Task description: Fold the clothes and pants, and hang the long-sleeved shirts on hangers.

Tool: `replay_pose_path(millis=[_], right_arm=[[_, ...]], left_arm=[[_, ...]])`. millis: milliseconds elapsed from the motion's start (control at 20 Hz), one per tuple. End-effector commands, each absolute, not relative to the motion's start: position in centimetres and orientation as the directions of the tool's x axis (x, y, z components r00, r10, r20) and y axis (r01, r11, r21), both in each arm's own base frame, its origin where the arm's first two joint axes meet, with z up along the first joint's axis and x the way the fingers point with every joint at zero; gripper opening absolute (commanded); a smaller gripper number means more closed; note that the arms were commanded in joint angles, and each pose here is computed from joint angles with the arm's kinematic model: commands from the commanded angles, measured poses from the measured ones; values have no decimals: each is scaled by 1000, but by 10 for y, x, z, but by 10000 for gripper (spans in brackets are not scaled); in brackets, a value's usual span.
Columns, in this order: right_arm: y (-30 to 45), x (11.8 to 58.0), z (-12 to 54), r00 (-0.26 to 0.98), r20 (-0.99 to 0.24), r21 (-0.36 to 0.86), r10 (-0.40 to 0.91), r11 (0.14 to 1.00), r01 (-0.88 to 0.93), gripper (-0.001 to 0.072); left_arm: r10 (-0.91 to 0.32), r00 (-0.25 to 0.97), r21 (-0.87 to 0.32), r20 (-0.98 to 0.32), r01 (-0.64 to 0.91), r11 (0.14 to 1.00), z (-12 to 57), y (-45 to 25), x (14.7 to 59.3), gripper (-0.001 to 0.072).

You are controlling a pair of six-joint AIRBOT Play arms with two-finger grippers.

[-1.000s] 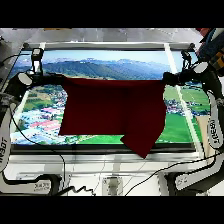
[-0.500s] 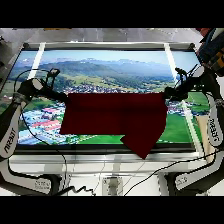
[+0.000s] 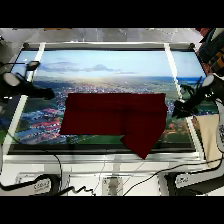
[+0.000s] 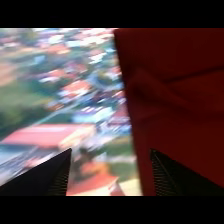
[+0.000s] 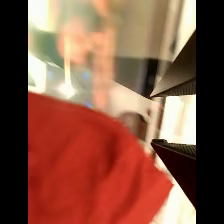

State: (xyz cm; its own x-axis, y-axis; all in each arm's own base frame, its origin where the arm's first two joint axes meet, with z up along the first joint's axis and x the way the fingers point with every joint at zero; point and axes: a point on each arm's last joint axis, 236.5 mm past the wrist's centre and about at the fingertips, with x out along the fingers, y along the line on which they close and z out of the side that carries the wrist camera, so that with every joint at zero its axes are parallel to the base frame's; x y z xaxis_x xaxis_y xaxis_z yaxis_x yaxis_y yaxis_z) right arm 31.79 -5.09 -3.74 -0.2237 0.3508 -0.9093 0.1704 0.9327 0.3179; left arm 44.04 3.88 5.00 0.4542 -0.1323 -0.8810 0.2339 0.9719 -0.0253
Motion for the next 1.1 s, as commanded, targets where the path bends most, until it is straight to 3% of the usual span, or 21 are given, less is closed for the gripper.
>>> replay_pose_path(millis=[0, 200, 350, 500, 700, 850, 1050], right_arm=[[-40, 255, -54, -238, -859, 393, 452, 882, 259, 292], [20, 228, -90, -85, -786, 562, 612, 766, 313, 325], [52, 237, -108, 61, -723, 657, 688, 659, 365, 333], [57, 247, -119, 152, -716, 675, 681, 621, 399, 332], [58, 226, -125, 79, -728, 651, 681, 650, 391, 332], [61, 210, -123, 7, -722, 647, 692, 671, 363, 331], [53, 221, -105, -12, -719, 661, 695, 689, 296, 331]], left_arm=[[-77, 486, -4, -871, 149, 989, 89, 84, 405, 493], [-139, 475, -158, -869, -1, 987, 72, 112, 375, 493], [-197, 353, -237, -915, -73, 969, 13, 110, 337, 493], [-290, 211, -319, -933, -120, 940, -44, 85, 298, 493], [-382, 107, -395, -918, -183, 900, -90, 61, 269, 494], [-405, 96, -416, -909, -208, 885, -103, 56, 267, 494], [-391, 112, -406, -914, -209, 890, -104, 60, 271, 495]])
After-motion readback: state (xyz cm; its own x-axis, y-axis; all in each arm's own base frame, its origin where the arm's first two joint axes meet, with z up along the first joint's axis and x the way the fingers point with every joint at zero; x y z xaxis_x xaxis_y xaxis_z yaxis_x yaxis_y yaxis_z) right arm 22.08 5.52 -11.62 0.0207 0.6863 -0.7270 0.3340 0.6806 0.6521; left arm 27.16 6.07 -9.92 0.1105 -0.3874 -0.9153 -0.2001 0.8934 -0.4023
